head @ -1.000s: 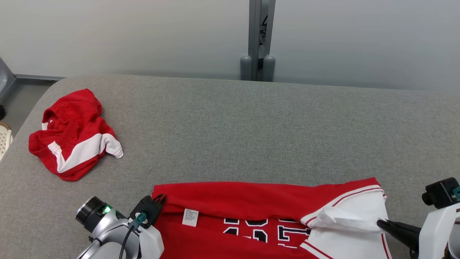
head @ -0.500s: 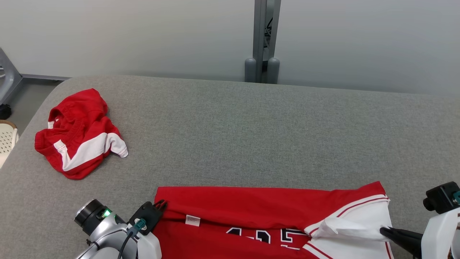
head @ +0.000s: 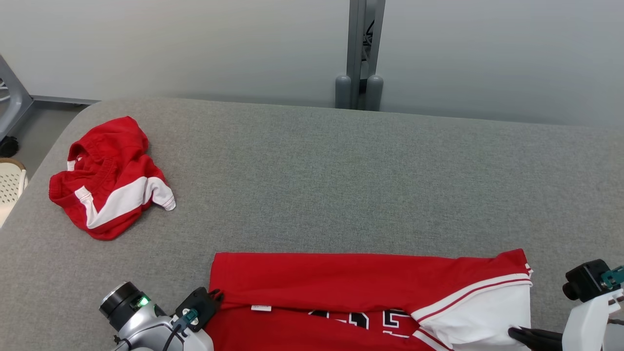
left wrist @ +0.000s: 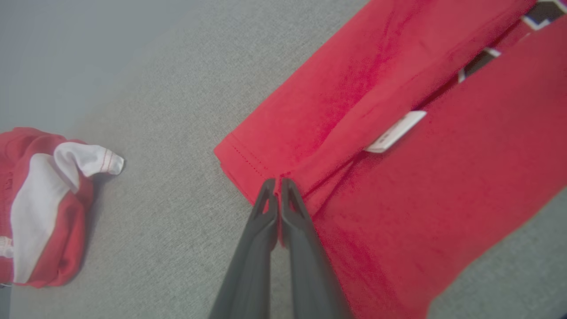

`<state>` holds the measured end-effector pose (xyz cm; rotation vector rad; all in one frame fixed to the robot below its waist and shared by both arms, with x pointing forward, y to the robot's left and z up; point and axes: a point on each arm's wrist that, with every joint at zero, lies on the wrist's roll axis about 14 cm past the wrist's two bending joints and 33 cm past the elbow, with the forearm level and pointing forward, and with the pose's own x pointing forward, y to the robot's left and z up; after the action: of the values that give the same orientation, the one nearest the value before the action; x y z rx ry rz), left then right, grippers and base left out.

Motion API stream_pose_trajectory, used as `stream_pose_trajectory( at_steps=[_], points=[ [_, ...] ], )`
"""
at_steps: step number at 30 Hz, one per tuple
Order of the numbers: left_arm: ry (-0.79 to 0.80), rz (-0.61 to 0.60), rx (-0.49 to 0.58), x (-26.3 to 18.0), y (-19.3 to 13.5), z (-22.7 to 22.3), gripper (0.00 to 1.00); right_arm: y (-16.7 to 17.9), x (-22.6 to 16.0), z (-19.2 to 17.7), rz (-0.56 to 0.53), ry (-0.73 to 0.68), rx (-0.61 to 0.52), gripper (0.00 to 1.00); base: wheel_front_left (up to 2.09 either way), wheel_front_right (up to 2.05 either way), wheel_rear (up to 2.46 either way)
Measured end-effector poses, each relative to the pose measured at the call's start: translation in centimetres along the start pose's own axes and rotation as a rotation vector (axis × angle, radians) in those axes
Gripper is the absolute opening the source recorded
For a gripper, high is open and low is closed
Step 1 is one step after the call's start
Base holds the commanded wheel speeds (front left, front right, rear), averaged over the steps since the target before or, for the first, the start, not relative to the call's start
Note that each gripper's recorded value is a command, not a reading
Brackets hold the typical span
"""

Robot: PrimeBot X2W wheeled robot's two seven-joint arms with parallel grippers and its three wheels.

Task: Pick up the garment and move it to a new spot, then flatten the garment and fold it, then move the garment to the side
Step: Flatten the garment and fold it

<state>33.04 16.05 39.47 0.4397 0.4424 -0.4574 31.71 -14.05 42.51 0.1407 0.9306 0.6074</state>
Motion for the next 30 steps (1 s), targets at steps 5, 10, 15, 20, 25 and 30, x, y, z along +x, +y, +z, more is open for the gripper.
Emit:
stream_pose_trajectory(
  at_steps=[5,10,15,20,25,30],
  points=[
    [0.023,0.001,-0.002,0.1,0.0,-1.0,0.85,-0.5,0.1,-0.3,-0.017,0.018,0.001,1.00,0.00,0.00,0.00],
    [0.044,0.011,-0.013,0.1,0.2,-1.7,1.00,-1.0,0.0,-1.6,-0.020,0.065,0.066,1.00,0.00,0.00,0.00],
    [0.030,0.041,-0.028,0.1,0.8,-1.5,1.00,-2.1,-0.7,-1.0,-0.056,0.035,0.083,1.00,0.00,0.00,0.00],
    [-0.062,0.144,-0.059,0.0,3.9,1.0,1.00,-2.6,-1.5,3.7,-0.102,-0.169,0.021,1.00,0.00,0.00,0.00],
    [-0.178,0.260,-0.119,-0.4,6.5,4.1,1.00,-1.9,-2.0,6.9,-0.115,-0.356,-0.032,1.00,0.00,0.00,0.00],
    [-0.301,0.358,-0.166,-0.8,8.3,7.4,1.00,-2.0,-3.1,9.7,-0.162,-0.569,-0.090,1.00,0.00,0.00,0.00]
  ],
)
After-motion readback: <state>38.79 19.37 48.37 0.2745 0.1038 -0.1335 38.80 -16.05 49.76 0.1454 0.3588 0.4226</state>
